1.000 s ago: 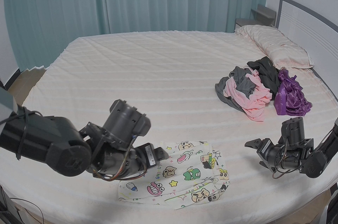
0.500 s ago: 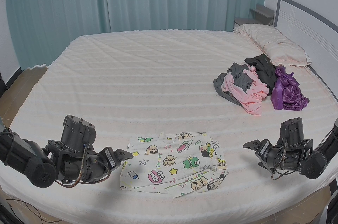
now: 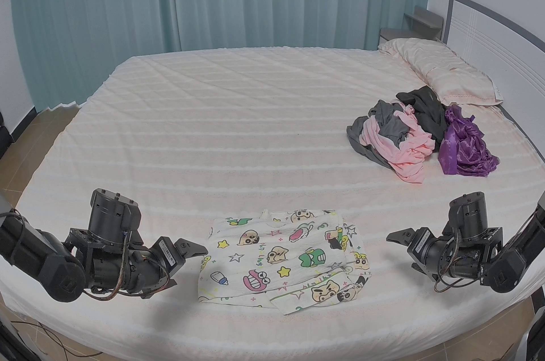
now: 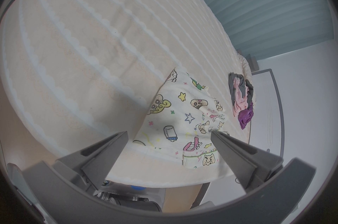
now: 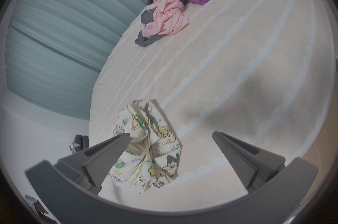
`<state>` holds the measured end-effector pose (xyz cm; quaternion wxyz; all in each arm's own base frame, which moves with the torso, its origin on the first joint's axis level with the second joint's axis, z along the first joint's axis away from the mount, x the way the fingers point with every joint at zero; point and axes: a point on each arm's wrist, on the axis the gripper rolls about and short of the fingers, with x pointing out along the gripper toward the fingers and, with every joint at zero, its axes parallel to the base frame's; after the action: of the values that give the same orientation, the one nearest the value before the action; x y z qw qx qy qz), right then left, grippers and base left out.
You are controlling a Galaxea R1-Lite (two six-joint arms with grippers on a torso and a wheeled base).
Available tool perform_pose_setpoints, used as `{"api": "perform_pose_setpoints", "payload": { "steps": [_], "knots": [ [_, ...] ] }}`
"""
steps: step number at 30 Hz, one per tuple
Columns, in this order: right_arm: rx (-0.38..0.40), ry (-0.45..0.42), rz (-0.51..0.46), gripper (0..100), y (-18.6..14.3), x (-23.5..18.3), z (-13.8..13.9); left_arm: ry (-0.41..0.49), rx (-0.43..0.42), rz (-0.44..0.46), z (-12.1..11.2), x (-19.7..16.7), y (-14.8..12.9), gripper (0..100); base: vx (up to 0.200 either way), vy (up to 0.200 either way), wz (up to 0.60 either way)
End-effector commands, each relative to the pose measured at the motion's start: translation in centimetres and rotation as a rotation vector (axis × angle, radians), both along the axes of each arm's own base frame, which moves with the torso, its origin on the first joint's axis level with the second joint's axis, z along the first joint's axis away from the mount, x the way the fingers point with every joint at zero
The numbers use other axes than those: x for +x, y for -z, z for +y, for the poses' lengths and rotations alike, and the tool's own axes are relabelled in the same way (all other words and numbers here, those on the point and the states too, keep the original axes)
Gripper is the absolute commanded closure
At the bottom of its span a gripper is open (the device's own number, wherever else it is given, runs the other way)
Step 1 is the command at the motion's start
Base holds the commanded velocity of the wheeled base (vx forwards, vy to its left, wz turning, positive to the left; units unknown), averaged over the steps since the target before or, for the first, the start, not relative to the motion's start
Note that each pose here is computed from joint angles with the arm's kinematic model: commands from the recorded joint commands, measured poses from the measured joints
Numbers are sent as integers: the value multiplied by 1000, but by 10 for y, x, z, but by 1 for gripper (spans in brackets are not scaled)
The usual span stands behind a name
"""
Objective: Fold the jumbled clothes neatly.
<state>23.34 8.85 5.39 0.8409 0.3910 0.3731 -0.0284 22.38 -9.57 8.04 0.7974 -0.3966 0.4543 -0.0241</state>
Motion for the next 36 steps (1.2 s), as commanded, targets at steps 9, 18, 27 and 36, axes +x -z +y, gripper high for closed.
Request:
{"api": "perform_pose_setpoints", "payload": {
  "steps": [9,18,27,36],
  "knots": [
    [-84,-251,-139,0,3,-8,12,-11,2,22,2,1,5,0,0,133,0],
    [-208,-566,-272,0,7,16,2,-4,2,32,2,-1,7,0,0,0,0],
    [-201,-628,-282,0,15,35,11,-1,2,31,2,-1,7,0,0,0,0],
    [-203,-665,-243,100,28,33,12,2,2,32,1,-1,7,0,0,0,0]
  ]
}}
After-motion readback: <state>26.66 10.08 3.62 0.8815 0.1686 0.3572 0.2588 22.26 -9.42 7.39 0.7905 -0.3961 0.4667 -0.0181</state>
